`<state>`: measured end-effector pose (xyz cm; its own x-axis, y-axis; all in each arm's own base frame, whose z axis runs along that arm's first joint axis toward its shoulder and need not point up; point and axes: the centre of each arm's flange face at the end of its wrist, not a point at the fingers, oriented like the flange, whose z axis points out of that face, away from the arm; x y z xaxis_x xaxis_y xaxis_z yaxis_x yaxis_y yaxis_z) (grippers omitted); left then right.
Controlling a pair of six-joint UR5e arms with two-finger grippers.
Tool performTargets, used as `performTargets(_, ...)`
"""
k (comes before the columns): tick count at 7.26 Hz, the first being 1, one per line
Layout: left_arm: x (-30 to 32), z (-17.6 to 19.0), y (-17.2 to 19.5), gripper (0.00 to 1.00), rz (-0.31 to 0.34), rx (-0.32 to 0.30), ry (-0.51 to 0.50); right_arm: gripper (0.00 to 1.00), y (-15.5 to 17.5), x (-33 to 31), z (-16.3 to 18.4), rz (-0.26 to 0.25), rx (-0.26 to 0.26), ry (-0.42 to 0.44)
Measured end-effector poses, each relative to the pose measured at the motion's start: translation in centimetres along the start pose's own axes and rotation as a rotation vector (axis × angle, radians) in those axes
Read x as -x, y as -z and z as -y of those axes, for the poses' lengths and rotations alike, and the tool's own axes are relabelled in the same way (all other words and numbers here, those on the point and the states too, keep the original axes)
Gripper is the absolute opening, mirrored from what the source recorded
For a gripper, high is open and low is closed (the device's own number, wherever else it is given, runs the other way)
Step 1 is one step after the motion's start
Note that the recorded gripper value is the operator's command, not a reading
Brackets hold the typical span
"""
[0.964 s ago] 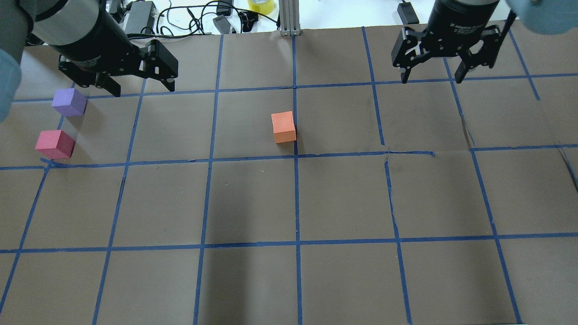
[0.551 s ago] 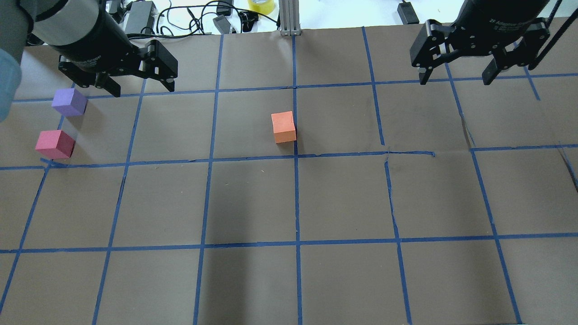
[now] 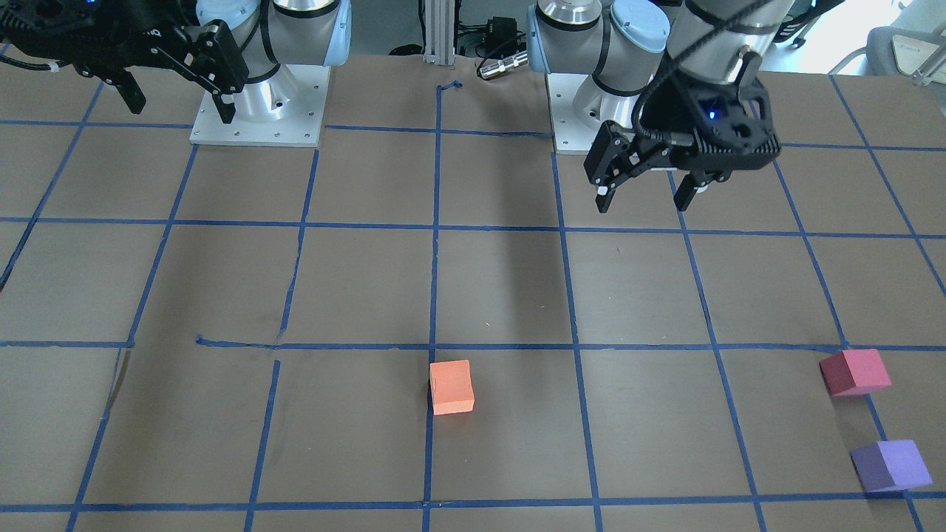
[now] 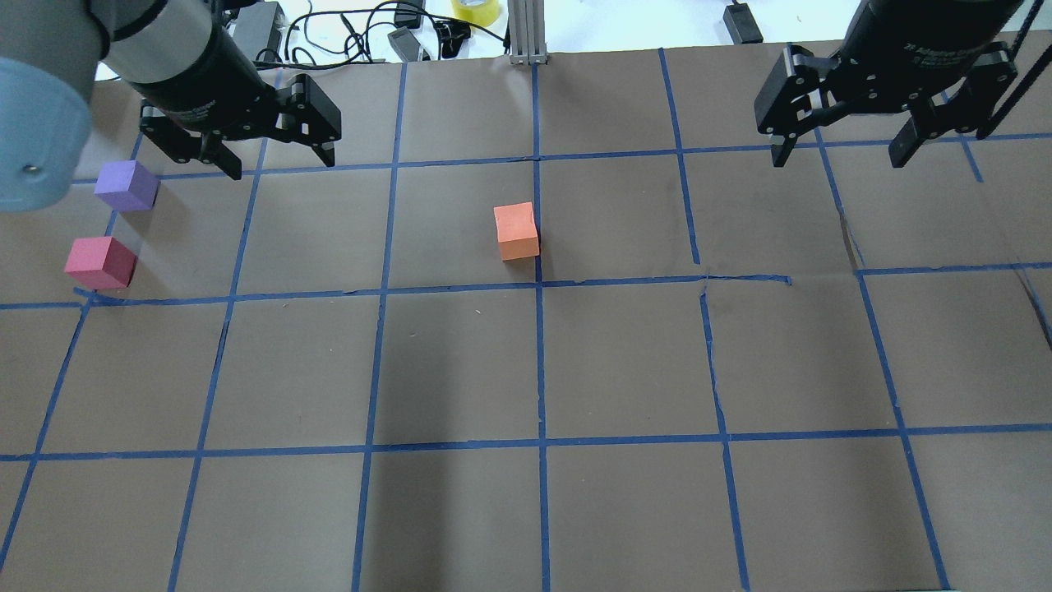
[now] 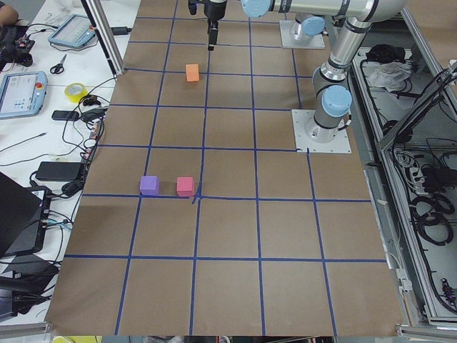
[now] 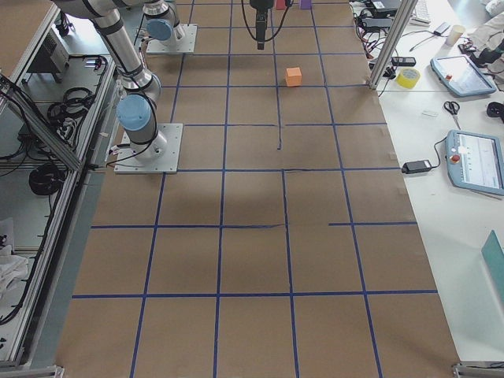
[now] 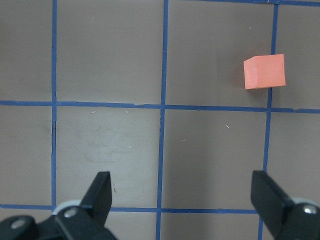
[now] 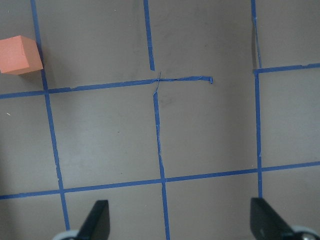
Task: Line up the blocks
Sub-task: 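Reach the left gripper to the orange cube and grasp it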
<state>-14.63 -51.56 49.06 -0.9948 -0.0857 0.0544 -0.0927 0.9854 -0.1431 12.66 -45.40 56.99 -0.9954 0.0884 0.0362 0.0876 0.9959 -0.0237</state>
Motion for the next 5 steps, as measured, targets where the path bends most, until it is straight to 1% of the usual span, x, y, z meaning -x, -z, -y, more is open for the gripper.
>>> performTargets(1,-2.1,1.9,-3.6,1.0,-0.019,-0.002,-0.017,1.0,0.0,0.0,0.0,0.0,0.001,-0.003)
performTargets(2,-4.8,3.0,-7.3,1.0,-0.021,0.003,-0.023,1.0,0.0,0.0,-0.1,0.001,0.004,-0.001)
performTargets(4,-10.5,4.1,-14.4,1.0,-0.014,-0.001,0.013,1.0,-0.1,0.0,-0.2,0.002,0.013,0.003)
performTargets(5,-13.2,4.8,-17.3,1.0,-0.019,-0.005,0.034,1.0,-0.1,0.0,-0.2,0.002,0.014,0.005)
